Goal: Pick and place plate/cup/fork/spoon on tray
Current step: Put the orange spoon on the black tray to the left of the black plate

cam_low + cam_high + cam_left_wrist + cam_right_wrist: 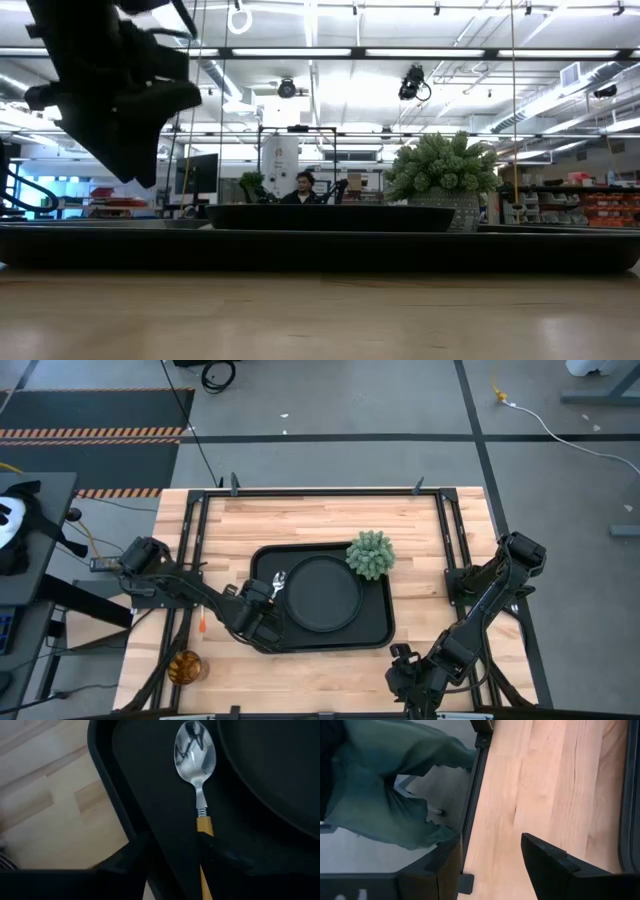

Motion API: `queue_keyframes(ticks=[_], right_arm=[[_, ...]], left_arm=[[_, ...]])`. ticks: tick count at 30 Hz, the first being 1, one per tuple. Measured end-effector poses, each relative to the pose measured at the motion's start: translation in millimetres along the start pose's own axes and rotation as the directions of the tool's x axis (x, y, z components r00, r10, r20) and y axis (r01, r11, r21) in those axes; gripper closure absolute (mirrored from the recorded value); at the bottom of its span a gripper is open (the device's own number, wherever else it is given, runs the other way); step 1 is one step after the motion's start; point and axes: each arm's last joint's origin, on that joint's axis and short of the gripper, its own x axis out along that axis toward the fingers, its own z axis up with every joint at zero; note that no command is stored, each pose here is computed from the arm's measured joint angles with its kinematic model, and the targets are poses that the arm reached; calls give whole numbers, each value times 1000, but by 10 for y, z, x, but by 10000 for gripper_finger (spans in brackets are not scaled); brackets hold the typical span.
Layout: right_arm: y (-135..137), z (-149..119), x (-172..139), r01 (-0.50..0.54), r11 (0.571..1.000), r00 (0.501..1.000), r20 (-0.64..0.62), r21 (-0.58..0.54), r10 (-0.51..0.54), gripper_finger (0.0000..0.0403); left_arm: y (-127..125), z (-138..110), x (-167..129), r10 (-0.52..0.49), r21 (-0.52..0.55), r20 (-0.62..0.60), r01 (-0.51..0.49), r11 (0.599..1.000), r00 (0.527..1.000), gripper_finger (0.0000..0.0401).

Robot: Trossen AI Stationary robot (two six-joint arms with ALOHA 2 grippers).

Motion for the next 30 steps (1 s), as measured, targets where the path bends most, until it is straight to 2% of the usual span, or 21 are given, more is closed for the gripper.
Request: queue_keyframes(ticks=[9,16,25,27,30], right_arm=[[3,-3,0,-15,1000,1000,-13,11,15,193],[6,-3,-1,-16,1000,1000,-13,14,17,193],[11,-7,-1,-31,998,999,-26,57,32,193],[11,-9,0,-34,998,999,-29,57,35,193],[11,-8,0,-34,998,999,-29,57,36,193]], left_arm=[[-197,-119,265,4,46,-32,-2,999,999,257],[-196,-131,299,24,51,-43,-22,998,999,257],[-149,-126,298,68,128,-35,-63,990,997,258],[-126,-116,300,91,125,-33,-87,988,995,259],[-120,-112,302,98,65,-31,-96,993,995,259]])
